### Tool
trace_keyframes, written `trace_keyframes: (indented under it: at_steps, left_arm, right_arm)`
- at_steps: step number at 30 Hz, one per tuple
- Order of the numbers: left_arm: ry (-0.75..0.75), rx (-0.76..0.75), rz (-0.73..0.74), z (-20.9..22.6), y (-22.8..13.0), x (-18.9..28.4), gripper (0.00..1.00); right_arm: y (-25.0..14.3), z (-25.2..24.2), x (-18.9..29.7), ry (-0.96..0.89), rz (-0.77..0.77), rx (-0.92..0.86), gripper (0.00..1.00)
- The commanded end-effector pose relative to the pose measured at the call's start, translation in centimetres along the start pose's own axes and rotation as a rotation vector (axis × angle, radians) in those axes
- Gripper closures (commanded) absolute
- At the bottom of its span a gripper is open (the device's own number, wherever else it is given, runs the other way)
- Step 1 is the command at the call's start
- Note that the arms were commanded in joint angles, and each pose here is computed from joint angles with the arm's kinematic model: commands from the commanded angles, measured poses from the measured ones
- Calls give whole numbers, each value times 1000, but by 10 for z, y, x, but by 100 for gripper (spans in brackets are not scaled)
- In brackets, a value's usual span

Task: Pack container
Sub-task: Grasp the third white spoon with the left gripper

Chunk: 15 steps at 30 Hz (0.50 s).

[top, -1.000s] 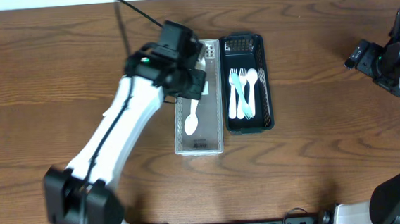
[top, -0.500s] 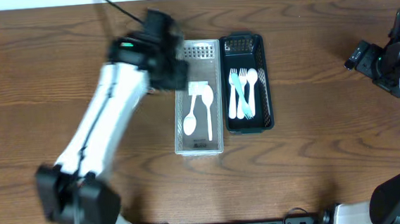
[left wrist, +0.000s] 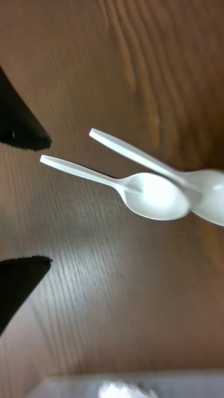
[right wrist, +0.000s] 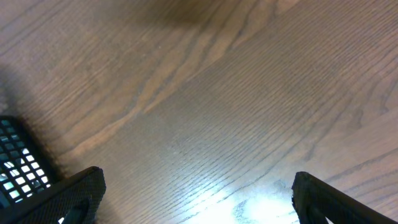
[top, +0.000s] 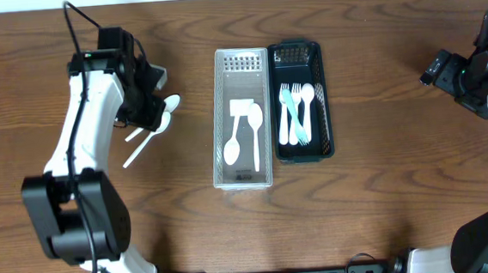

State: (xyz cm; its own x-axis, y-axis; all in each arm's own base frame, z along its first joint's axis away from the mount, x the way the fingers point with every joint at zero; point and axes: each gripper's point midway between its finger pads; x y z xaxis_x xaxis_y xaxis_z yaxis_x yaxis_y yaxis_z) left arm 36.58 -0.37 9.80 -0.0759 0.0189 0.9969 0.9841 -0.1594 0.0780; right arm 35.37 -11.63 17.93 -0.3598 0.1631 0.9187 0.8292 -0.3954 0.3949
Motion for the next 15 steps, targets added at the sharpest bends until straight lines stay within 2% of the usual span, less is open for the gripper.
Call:
trace_keyframes:
  at_steps: [1,15]
  left_arm:
    - [24,-109,46,10,-4,-13,49]
    - [13,-94,157,27,-4,-80,50]
  right_arm:
    - [-2,-3,-2,-4,9,-18,1]
    - [-2,-3,-2,-4,9,-18,1]
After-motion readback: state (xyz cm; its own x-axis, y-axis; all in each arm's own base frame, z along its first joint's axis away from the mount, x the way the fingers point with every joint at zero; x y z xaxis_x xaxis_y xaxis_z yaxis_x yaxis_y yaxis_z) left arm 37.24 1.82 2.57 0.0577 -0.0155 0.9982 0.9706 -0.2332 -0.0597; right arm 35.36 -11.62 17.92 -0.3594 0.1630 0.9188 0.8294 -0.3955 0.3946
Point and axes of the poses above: each gripper's point midway between its finger pads, its own x axis back along the fingers, its own z axis along the line the jaws close on, y = z × x, and after that the axes turned 14 degrees about x, right-handed
